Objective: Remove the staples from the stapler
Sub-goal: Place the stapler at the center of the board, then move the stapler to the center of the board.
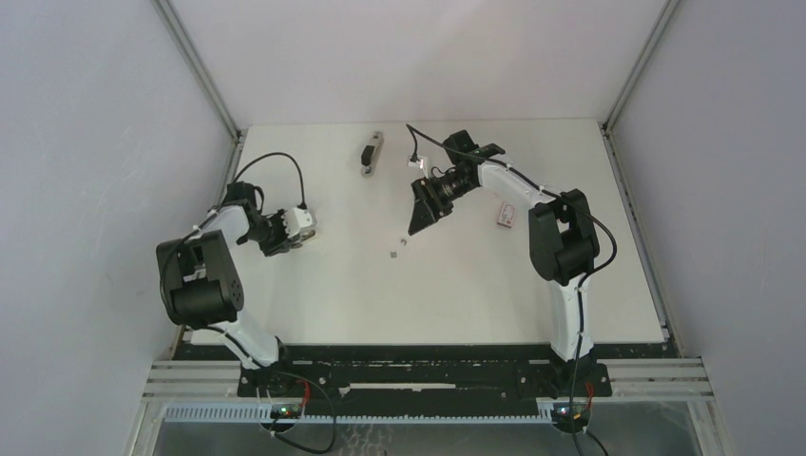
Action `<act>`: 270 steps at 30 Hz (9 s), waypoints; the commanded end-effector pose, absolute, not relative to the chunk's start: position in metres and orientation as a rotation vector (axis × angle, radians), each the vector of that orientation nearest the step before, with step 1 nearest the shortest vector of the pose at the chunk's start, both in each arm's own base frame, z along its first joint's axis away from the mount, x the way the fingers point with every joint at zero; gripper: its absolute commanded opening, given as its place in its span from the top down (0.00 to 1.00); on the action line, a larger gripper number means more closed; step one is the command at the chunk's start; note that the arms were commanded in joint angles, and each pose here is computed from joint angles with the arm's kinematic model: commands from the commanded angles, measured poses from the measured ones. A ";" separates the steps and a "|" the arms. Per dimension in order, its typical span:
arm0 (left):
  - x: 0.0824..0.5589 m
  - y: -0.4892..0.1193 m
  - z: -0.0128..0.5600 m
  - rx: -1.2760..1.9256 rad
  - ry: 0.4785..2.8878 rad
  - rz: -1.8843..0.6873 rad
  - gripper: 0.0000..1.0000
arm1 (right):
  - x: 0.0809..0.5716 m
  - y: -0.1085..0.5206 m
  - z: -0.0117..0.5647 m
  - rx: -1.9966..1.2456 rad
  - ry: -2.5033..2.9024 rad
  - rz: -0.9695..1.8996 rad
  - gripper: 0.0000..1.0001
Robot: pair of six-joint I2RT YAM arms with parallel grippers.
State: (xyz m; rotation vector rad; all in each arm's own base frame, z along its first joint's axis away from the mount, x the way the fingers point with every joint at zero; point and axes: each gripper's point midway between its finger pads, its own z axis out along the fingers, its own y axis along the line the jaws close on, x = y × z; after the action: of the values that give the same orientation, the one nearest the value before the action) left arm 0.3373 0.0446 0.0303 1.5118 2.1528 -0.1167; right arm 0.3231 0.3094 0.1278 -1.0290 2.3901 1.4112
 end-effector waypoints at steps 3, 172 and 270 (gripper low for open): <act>0.372 0.046 0.046 1.418 2.111 -0.087 0.77 | 0.325 0.313 0.155 -1.074 2.289 1.393 0.32; 0.362 0.026 0.075 1.070 2.253 -0.131 0.46 | 0.316 0.316 0.167 -1.119 2.257 1.367 0.32; 0.500 -0.044 0.221 0.639 2.035 0.115 0.00 | 0.427 0.199 0.196 -0.734 2.234 0.445 0.00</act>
State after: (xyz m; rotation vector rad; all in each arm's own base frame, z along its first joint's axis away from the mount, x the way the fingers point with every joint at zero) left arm 0.4508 -0.0382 0.1858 0.8605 2.0820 0.0046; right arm 0.3828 0.2406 0.1700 -0.9102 2.3086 0.7473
